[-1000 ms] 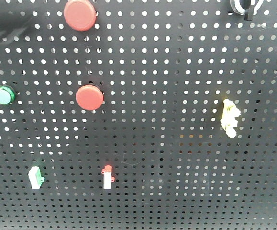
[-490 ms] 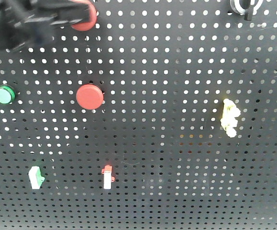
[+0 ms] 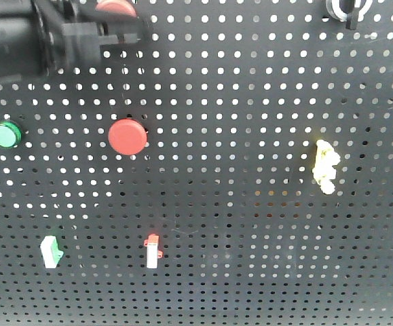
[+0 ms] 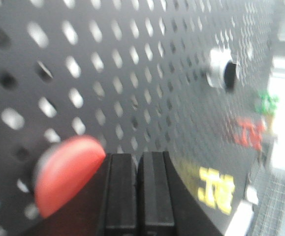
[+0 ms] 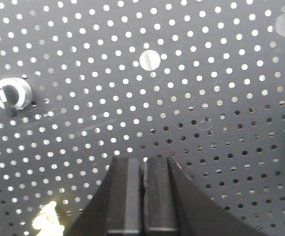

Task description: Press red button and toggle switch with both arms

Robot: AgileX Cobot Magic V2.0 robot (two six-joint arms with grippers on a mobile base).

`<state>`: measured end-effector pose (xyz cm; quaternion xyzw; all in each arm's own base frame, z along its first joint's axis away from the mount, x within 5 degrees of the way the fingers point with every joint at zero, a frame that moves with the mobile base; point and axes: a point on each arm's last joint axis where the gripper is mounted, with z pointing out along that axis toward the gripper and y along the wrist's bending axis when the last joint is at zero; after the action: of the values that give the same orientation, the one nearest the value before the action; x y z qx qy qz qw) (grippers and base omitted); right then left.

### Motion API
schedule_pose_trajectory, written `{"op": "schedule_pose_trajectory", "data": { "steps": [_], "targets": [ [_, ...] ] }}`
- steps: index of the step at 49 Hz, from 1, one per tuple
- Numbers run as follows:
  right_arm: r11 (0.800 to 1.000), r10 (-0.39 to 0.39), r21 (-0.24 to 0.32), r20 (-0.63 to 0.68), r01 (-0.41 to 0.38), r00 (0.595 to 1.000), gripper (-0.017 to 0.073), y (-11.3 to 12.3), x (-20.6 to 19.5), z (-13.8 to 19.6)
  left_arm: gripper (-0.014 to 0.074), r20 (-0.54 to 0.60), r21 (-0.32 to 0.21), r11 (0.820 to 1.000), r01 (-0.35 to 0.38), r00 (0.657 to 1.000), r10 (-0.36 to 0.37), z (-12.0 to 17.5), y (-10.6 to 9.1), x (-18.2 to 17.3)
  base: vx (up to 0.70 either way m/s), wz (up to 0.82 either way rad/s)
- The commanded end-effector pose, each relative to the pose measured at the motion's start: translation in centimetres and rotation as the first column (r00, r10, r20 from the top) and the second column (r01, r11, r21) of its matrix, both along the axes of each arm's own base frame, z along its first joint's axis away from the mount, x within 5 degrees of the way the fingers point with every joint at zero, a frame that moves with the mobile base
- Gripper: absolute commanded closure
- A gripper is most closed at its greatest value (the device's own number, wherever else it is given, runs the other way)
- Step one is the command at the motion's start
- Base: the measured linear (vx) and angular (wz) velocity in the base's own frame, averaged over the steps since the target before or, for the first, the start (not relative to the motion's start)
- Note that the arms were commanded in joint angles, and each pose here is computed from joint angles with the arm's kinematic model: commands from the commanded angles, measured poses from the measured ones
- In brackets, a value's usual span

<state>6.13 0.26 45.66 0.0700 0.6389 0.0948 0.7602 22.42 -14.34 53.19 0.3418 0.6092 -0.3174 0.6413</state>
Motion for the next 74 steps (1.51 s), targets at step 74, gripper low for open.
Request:
{"op": "schedule_pose_trajectory", "data": {
  "steps": [74],
  "targets": [
    [0.822, 0.568, 0.017, 0.053, -0.569, 0.821, 0.0562, 7.0, 16.3, 5.7, 0.0592, 0.024, -0.165, 0.968, -0.190, 0.980, 0.197, -6.5, 7.3, -13.8, 0.00, 0.00]
  ]
}}
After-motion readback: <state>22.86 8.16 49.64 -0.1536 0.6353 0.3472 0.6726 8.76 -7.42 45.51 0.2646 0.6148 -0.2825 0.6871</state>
